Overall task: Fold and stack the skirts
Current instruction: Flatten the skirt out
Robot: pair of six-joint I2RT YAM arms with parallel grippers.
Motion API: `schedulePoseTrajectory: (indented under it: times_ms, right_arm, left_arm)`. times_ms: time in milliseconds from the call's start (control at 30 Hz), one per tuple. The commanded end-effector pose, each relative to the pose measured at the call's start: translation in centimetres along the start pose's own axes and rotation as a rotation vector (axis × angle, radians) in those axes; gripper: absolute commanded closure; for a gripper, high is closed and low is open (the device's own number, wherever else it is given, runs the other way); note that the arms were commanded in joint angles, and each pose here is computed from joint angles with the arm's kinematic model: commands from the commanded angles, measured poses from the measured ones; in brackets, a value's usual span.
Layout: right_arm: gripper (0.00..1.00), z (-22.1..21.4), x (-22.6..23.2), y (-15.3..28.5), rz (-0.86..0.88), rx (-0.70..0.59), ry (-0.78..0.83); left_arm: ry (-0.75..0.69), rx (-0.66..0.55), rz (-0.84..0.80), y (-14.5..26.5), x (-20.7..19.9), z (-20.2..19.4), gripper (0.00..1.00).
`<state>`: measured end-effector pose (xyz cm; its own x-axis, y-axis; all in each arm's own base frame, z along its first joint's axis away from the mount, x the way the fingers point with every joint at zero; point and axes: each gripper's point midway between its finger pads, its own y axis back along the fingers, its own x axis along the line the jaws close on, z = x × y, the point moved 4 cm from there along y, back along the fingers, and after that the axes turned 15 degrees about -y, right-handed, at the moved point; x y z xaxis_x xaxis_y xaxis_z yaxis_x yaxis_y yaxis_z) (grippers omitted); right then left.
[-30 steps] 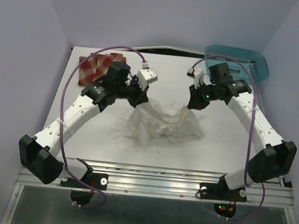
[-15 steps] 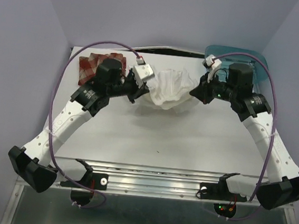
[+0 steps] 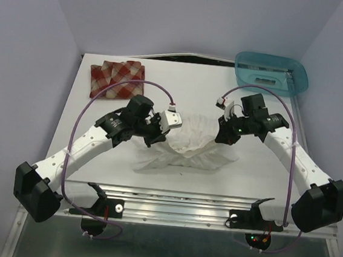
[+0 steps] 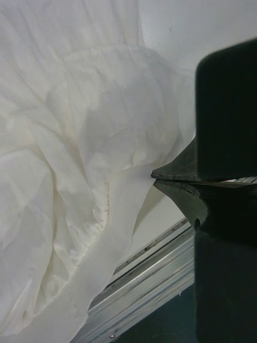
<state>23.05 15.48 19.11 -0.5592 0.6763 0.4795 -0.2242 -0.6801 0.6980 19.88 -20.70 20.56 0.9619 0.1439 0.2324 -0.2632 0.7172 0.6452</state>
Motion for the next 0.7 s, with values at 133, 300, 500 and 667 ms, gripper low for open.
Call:
schedulePoseTrajectory:
  times_ms: [133,300,500,667]
  right_arm:
    - [0.99,12.5,-1.4,4.1,-0.257,-0.299,0.15]
    - [0.99,20.8,-3.8,6.8,-0.39,-0.462,0.182]
    - [0.99,29.3,-9.6,8.2,-0.505,-0.623,0.151]
    - [0.99,34.9,-11.6,8.9,-0.509,-0.801,0.165]
  left_arm:
    - [0.141,-0.126,0.262,2.9,9.6,5.1,1.0]
    - [0.198,-0.183,0.514,5.8,19.0,7.9,1.0]
    - [0.188,-0.216,0.641,4.9,29.6,8.8,1.0]
    - [0.145,-0.31,0.802,6.3,36.0,10.8,1.0]
